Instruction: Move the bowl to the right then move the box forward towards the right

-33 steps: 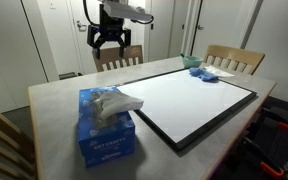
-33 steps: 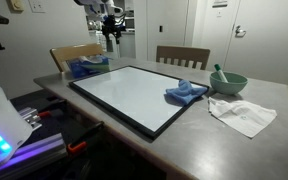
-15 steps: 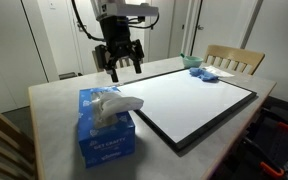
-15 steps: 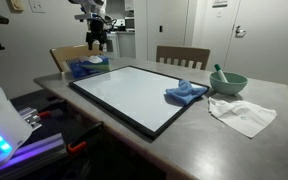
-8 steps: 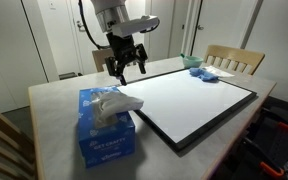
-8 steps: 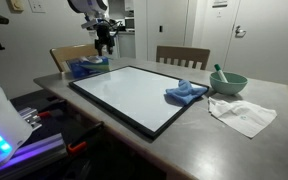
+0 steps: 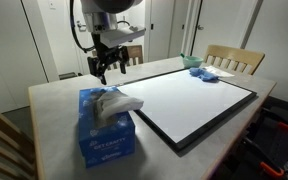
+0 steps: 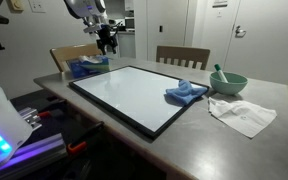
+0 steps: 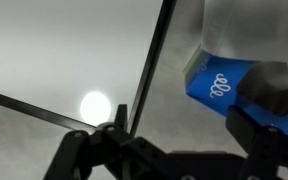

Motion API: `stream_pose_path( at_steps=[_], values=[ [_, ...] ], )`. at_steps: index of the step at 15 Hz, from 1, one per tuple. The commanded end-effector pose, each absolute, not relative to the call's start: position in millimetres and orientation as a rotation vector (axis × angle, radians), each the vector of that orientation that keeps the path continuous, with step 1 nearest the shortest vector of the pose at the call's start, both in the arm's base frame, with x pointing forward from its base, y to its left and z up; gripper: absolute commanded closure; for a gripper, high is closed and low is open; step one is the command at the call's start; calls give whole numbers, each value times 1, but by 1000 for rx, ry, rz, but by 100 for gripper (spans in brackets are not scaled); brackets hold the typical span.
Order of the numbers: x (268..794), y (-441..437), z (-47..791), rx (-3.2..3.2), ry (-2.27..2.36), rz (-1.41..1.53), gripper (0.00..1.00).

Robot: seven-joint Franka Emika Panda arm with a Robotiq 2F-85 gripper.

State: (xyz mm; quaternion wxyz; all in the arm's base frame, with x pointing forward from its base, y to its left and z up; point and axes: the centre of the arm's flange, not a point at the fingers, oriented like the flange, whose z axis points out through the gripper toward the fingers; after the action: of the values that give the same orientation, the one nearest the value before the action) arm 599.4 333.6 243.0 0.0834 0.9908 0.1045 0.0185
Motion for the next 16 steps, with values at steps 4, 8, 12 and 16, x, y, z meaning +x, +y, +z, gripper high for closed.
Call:
stream_pose_path(
  at_steps=[4,8,12,16],
  values=[
    [601,338,243,2959,343,-6,0],
    [599,339,238,2968,384,-43,0],
    [594,352,231,3012,416,-74,0],
    [580,360,221,3055,392,-160,0]
  ],
)
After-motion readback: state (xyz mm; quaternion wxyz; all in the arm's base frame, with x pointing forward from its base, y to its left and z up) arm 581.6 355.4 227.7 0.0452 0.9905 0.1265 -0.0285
